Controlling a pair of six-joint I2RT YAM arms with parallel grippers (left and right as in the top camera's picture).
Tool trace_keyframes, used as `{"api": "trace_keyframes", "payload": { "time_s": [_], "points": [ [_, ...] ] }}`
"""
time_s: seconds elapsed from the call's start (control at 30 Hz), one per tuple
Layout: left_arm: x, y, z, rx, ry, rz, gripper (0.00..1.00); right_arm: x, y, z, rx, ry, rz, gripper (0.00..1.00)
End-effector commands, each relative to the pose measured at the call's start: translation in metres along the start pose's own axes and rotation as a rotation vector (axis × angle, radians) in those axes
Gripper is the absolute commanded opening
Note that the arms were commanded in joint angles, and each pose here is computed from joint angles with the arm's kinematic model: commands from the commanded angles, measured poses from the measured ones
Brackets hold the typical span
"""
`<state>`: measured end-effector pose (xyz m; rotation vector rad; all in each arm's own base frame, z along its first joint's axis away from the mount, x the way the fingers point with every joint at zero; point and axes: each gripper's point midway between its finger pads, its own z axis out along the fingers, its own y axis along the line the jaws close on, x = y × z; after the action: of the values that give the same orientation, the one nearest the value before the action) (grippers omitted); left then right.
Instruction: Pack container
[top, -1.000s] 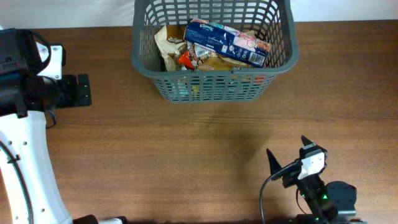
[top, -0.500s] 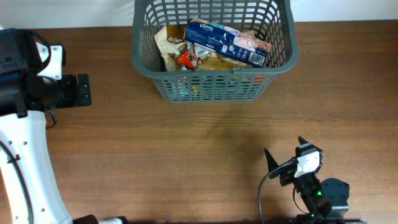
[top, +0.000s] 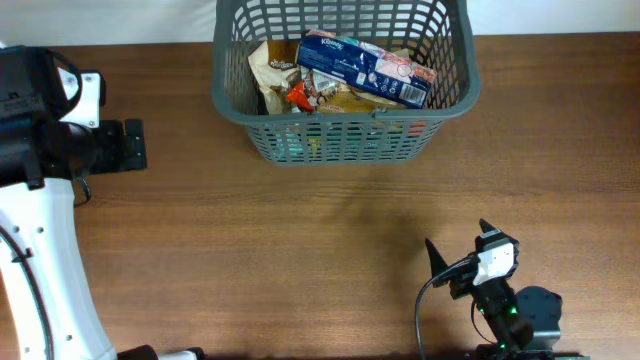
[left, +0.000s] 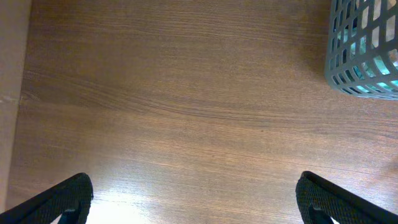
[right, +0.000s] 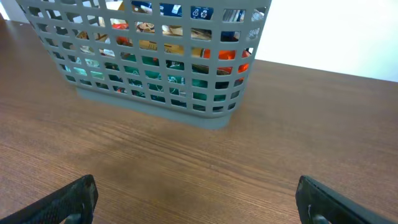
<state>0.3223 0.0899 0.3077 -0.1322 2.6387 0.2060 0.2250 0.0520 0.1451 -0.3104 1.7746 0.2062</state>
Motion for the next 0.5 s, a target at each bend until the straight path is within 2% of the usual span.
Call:
{"api": "trace_keyframes", "payload": {
  "time_s": [0.0, 0.47],
  "points": [
    [-0.001, 0.0004, 0.0001, 0.007, -0.002, -0.018, 0.99, 0.0015, -0.001, 0.0005, 0.008, -0.004, 0.005, 0.99],
    [-0.0003, 0.0029, -0.0002, 0.001, -0.002, -0.023, 0.99, 0.0015, -0.001, 0.0005, 0.008, -0.004, 0.005, 0.99]
  ]
}}
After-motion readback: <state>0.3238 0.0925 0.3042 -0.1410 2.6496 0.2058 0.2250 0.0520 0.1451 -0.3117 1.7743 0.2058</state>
